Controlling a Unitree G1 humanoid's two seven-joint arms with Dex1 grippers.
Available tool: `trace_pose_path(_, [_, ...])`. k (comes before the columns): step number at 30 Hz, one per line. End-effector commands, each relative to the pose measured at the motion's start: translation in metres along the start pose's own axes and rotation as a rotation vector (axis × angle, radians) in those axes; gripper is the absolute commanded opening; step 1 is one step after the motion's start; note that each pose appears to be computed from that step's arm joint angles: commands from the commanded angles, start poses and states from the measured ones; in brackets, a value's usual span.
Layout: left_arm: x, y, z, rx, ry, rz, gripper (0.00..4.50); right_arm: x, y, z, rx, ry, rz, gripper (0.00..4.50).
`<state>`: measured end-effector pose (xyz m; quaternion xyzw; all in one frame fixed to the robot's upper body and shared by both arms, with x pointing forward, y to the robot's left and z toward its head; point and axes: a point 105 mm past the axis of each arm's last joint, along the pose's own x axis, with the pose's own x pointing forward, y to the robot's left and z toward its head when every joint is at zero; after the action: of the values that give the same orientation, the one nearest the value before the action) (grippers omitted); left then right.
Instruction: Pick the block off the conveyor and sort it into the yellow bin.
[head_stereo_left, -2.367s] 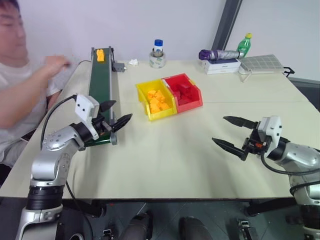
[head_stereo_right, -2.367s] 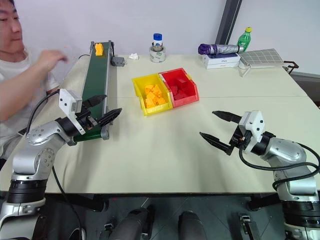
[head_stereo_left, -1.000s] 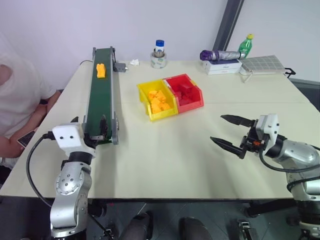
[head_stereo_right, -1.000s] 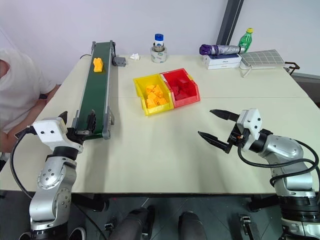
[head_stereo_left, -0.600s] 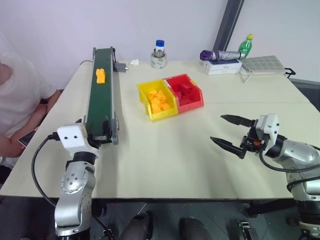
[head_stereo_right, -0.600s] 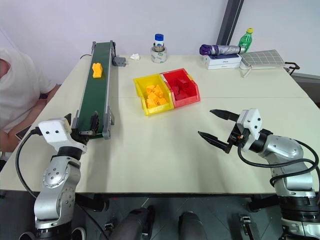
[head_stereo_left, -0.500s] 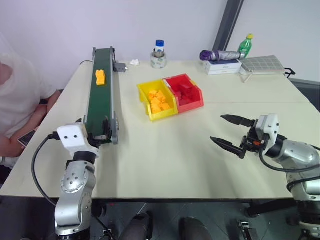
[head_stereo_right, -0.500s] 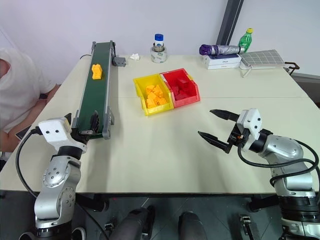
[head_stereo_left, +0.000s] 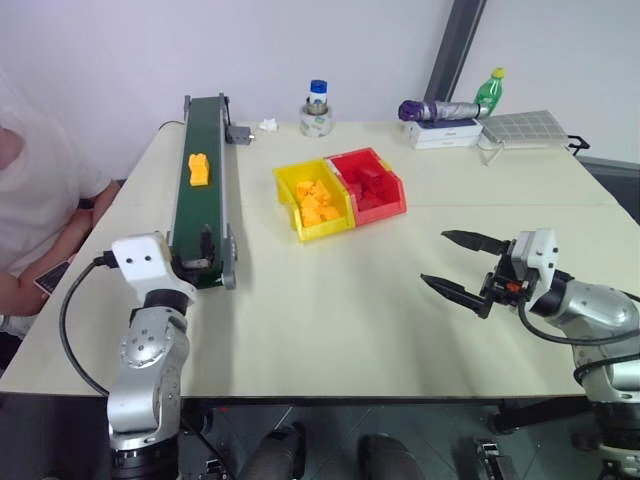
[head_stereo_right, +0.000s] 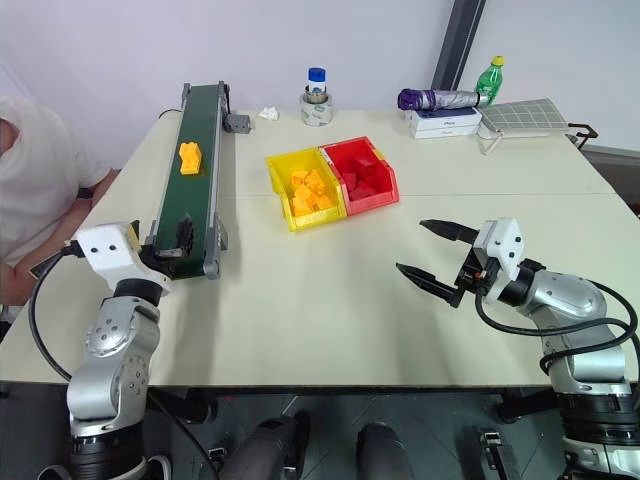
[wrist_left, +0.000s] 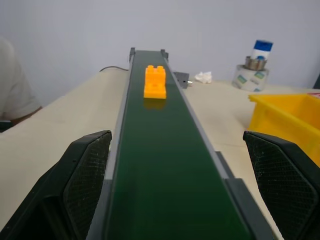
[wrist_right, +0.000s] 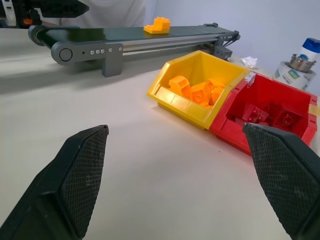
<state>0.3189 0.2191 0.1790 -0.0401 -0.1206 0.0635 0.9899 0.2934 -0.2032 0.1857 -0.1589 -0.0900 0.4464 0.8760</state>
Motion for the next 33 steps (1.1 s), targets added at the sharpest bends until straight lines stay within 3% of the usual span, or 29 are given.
trace_pose_path(1, [0.010,0.005,0.011,-0.036,-0.014,0.016,4.45,0.002,0.001,0.009,-0.041,-0.027,0.000,4.50])
trace_pose_path(11, [0.044,0.001,0.012,-0.001,0.119,-0.060,4.45,0.003,0.002,0.010,-0.040,-0.033,-0.005,4.50])
trace_pose_path(23, [0.086,0.008,0.027,0.036,0.142,-0.037,4.45,0.002,0.004,0.010,-0.038,-0.031,-0.007,4.50])
trace_pose_path(33, [0.080,0.004,-0.003,0.056,0.286,-0.034,4.45,-0.001,0.006,0.010,-0.034,-0.024,-0.016,4.50])
